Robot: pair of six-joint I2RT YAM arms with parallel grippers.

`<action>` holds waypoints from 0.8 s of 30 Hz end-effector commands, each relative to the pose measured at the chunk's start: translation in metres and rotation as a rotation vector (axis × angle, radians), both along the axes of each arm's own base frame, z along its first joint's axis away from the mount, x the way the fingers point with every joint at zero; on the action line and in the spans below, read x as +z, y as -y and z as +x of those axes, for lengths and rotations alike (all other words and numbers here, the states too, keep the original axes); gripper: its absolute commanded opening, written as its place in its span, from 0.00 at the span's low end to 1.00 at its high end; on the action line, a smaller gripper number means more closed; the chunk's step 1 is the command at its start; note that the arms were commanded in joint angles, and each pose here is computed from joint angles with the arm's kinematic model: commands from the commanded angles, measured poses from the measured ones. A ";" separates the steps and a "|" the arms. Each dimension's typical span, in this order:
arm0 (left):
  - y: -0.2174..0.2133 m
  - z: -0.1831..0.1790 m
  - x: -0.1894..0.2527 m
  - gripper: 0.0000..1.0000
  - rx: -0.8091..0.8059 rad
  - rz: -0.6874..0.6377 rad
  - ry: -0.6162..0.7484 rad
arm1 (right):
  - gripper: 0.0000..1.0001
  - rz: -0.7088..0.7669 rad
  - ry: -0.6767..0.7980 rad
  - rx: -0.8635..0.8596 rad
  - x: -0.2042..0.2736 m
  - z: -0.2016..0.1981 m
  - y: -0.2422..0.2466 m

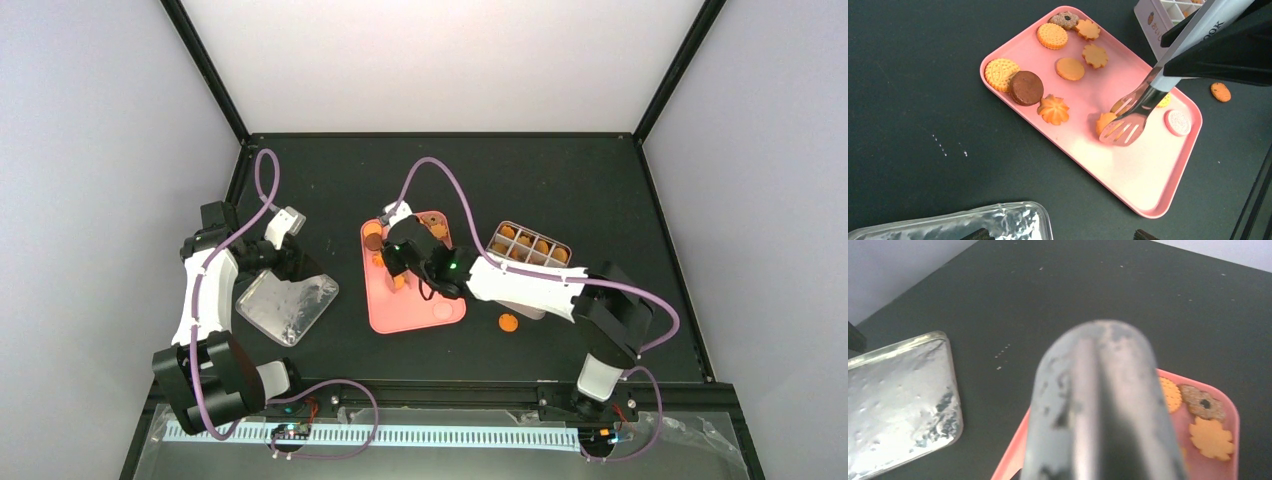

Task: Pack the cookies
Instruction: Pick up the fake cookies from the plate.

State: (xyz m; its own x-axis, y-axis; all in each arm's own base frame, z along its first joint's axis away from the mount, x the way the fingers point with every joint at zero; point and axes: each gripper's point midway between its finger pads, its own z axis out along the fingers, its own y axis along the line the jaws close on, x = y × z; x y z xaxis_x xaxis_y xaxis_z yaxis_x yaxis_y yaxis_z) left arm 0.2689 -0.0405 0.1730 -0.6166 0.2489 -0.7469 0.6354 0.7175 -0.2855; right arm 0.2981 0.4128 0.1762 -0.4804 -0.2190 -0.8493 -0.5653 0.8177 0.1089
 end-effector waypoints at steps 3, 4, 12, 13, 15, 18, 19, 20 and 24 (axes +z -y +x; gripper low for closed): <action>-0.003 0.003 0.009 0.75 0.000 0.009 0.034 | 0.03 -0.055 0.080 -0.074 0.017 0.005 0.030; -0.003 0.003 0.009 0.75 0.001 0.009 0.035 | 0.01 -0.053 0.083 -0.079 0.019 0.004 0.031; -0.003 0.004 0.006 0.75 0.005 0.000 0.021 | 0.01 -0.019 0.127 -0.127 0.041 0.000 0.057; -0.003 0.004 0.005 0.75 0.006 -0.001 0.017 | 0.01 -0.018 0.132 -0.136 0.042 0.000 0.062; -0.003 0.004 0.004 0.75 0.007 -0.005 0.014 | 0.01 -0.003 0.145 -0.159 0.051 0.000 0.074; -0.003 0.004 0.002 0.74 0.007 -0.007 0.012 | 0.01 0.018 0.167 -0.197 0.063 -0.002 0.095; -0.003 0.003 0.002 0.74 0.007 -0.007 0.014 | 0.01 0.018 0.171 -0.209 0.065 -0.003 0.102; -0.002 0.003 0.002 0.74 0.006 -0.008 0.015 | 0.01 0.021 0.179 -0.223 0.068 -0.004 0.109; -0.001 0.004 0.002 0.74 0.006 -0.021 0.017 | 0.01 0.026 0.189 -0.281 0.069 -0.006 0.138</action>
